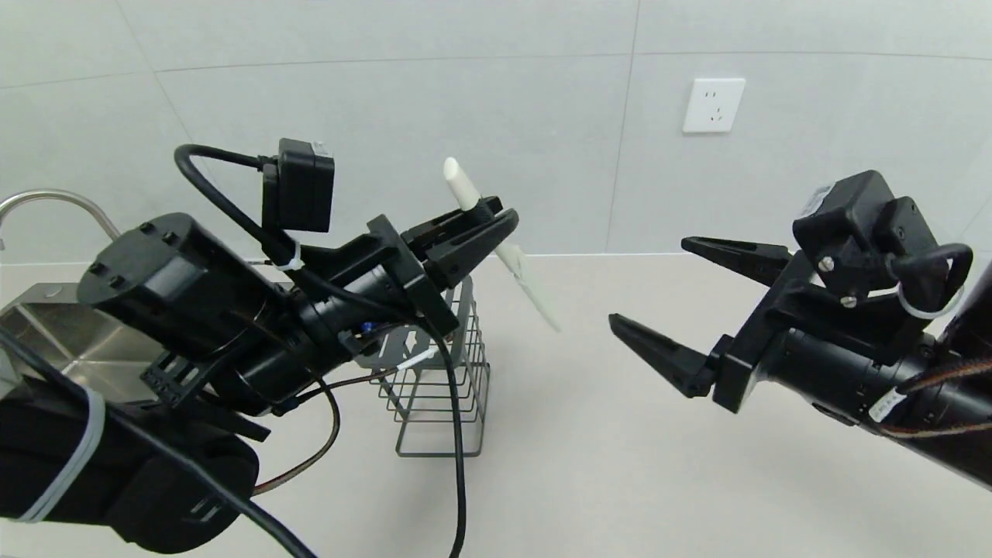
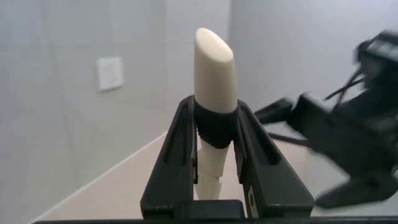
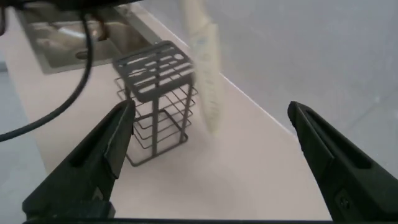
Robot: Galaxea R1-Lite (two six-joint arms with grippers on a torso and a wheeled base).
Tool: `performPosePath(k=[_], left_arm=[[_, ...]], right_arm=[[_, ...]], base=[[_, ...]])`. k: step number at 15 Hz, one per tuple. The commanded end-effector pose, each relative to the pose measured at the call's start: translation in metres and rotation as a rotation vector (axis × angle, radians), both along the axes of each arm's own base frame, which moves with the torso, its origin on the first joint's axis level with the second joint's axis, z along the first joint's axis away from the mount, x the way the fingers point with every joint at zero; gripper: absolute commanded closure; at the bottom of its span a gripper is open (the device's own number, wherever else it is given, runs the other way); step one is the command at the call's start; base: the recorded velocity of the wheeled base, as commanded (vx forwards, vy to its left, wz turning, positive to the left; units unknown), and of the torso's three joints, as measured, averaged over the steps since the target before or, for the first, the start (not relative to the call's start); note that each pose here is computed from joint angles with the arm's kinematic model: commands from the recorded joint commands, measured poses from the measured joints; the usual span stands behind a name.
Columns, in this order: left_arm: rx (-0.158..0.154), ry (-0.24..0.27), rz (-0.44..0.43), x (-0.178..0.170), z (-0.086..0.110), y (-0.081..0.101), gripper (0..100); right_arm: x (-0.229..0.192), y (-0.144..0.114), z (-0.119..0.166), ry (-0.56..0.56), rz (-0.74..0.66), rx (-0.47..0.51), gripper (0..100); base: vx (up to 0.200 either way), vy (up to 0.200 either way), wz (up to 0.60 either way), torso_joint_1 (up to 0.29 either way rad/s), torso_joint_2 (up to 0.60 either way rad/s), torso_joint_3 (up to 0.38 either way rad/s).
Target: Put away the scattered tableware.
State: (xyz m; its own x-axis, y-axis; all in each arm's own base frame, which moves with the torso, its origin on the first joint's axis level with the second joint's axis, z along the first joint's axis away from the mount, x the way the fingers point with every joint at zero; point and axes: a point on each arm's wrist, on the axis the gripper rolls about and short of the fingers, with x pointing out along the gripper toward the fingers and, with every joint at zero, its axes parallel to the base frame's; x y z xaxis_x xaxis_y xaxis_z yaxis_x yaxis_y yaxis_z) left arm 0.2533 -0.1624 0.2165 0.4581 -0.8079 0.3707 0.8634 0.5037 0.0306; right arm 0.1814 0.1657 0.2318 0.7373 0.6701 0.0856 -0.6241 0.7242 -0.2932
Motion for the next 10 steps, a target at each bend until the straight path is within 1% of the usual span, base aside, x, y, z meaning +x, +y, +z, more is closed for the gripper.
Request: performPosePath(k=[1, 2, 4, 5, 6, 7, 8, 9, 10], left_arm=[[0.017, 0.032, 0.023, -0.013, -0.006, 0.012, 100], [0.029, 0.053, 0.026, -0.018, -0.010, 0.015, 100], [0.046, 0.087, 0.034, -0.025, -0.013, 0.020, 100], [0.050, 0.098, 0.039, -0.027, -0.012, 0.021, 100], [0.058, 0.114, 0.046, -0.031, -0.008, 0.024, 100], [0.058, 0.119, 0.052, -0.034, -0.007, 0.025, 100], [0.047, 0.121, 0.078, -0.038, -0.002, 0.027, 100], [0.039, 0.116, 0.088, -0.041, 0.002, 0.029, 100], [0.036, 0.111, 0.087, -0.045, 0.005, 0.031, 100]], right_arm=[[0.021, -0.030, -0.012, 0.075, -0.102, 0.058, 0], [0.026, -0.046, -0.027, 0.126, -0.142, 0.070, 100], [0.015, -0.067, -0.044, 0.164, -0.194, 0.052, 100], [0.005, -0.072, -0.044, 0.159, -0.192, 0.055, 100], [-0.014, -0.081, -0.037, 0.113, -0.174, 0.073, 100], [-0.024, -0.087, -0.035, 0.093, -0.173, 0.082, 100], [-0.047, -0.106, -0.040, 0.065, -0.222, 0.087, 100], [-0.065, -0.119, -0.049, 0.046, -0.254, 0.071, 100], [-0.081, -0.129, -0.054, 0.000, -0.261, 0.057, 100]], base=[[0.000, 0.000, 0.00, 0.000, 0.00, 0.000], [0.000, 0.000, 0.00, 0.000, 0.00, 0.000], [0.000, 0.000, 0.00, 0.000, 0.00, 0.000], [0.000, 0.000, 0.00, 0.000, 0.00, 0.000], [0.000, 0.000, 0.00, 0.000, 0.00, 0.000], [0.000, 0.000, 0.00, 0.000, 0.00, 0.000], [0.000, 0.000, 0.00, 0.000, 0.00, 0.000], [0.000, 0.000, 0.00, 0.000, 0.00, 0.000], [0.000, 0.000, 0.00, 0.000, 0.00, 0.000]])
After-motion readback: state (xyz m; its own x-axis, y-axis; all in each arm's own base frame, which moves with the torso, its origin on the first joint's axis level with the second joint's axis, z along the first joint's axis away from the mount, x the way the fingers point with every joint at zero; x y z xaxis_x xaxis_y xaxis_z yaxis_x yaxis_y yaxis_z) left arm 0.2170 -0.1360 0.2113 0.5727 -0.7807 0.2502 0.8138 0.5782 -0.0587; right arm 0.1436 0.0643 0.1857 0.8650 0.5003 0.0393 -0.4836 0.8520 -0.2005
